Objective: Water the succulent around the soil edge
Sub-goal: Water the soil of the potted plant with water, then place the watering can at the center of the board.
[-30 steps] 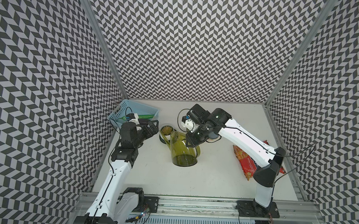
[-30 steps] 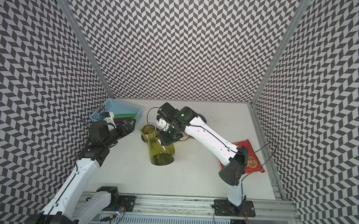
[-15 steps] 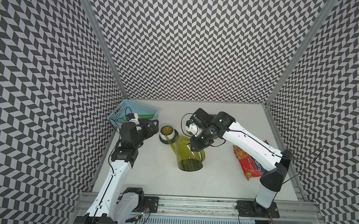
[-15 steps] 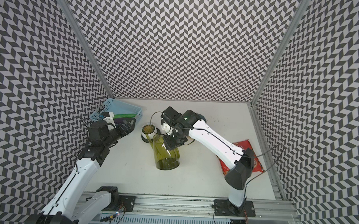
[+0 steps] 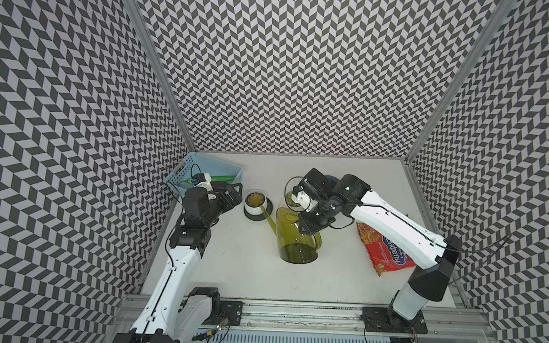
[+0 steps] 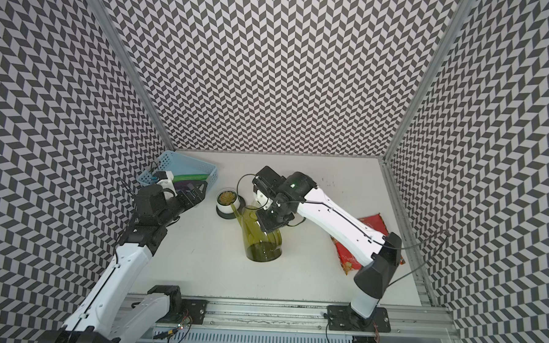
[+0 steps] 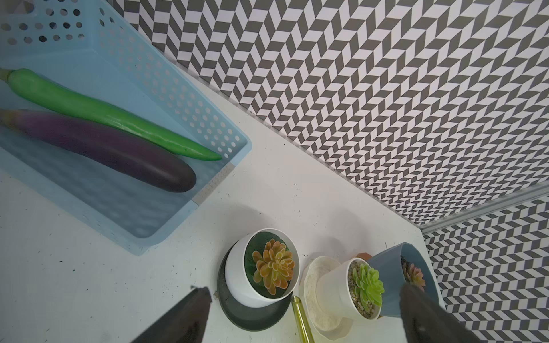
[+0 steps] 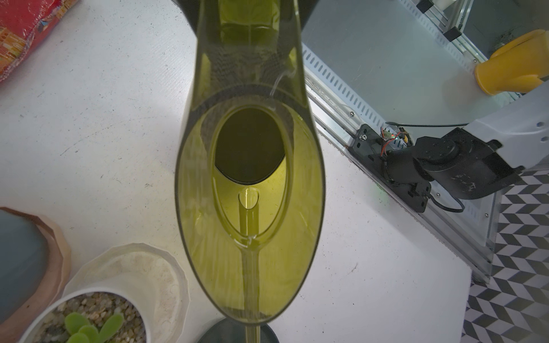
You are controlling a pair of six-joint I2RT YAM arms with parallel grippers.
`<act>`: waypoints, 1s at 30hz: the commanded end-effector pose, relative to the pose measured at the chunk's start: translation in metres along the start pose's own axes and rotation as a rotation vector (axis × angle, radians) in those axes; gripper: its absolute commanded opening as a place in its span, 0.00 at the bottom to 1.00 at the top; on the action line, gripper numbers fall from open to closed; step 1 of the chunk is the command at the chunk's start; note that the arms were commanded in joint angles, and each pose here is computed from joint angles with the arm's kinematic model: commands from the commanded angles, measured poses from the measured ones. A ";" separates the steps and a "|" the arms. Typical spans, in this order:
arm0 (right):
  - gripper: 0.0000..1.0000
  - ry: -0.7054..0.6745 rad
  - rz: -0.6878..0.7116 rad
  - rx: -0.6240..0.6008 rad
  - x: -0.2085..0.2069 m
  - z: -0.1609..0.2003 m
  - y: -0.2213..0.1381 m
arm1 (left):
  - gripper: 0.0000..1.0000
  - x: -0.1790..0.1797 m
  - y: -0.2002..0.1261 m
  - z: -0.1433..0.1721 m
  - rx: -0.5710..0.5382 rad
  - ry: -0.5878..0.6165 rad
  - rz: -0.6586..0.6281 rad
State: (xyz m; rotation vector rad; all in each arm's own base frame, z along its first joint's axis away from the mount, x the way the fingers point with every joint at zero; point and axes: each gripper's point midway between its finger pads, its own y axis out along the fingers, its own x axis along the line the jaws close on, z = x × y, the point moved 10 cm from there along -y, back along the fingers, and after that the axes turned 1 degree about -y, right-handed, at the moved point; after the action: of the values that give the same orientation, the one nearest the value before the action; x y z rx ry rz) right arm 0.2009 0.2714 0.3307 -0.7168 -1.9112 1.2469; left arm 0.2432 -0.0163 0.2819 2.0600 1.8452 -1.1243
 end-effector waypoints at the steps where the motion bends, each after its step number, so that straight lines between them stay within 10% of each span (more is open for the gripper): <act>1: 0.00 0.004 0.003 -0.127 -0.002 0.003 -0.029 | 1.00 -0.009 -0.006 -0.006 -0.024 0.008 0.037; 16: 0.00 0.021 0.086 -0.466 -0.017 0.030 -0.079 | 1.00 -0.015 -0.005 -0.004 -0.022 0.013 0.051; 30: 0.00 0.370 0.420 -0.906 -0.084 0.048 -0.133 | 1.00 -0.020 -0.005 -0.002 -0.018 0.025 0.056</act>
State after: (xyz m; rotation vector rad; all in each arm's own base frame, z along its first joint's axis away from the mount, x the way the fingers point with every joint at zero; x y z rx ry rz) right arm 0.1941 0.1453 0.4030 -1.5559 -2.0618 0.5775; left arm 0.2421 -0.0297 0.2818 2.1027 1.8040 -1.1448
